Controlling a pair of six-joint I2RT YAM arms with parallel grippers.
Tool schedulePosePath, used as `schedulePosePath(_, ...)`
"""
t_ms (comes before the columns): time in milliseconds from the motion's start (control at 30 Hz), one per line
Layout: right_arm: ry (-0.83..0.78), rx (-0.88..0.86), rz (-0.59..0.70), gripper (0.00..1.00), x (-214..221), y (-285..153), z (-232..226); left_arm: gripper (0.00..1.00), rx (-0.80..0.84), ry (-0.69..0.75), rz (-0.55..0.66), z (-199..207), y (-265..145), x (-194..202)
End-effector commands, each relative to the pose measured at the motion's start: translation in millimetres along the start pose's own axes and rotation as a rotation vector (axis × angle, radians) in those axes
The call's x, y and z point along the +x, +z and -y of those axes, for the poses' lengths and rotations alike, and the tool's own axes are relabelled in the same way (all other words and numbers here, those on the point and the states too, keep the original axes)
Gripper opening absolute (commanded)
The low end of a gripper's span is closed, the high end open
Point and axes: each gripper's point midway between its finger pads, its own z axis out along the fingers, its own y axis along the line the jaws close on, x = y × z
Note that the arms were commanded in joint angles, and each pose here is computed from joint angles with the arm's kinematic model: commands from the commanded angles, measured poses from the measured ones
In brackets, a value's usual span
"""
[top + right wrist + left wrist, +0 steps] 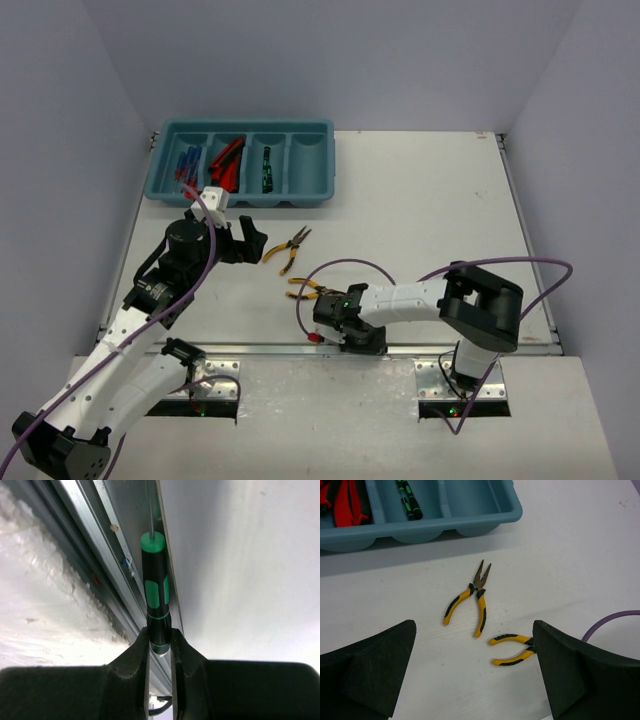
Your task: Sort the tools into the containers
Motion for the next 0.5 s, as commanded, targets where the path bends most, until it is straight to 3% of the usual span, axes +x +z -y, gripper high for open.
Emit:
schedulePosePath(0,0.014,0.063,0.109,0.0,-20.6,-29.1,10.3,1.0,0.009,0.011,0.051,3.1,-3.4,-15.1)
schedulePosePath(200,0.013,0.093,0.146,0.0,-23.3,-47.7,15.5,1.0,-0.005,0.008,0.063,0.6,-4.8,-18.0)
schedulePosePath(467,0.006,0.143,0.305,0.0,-40.3,-88.5,25.6,1.0,-0.022,0.005,0.083,-2.1,-7.5,-22.3)
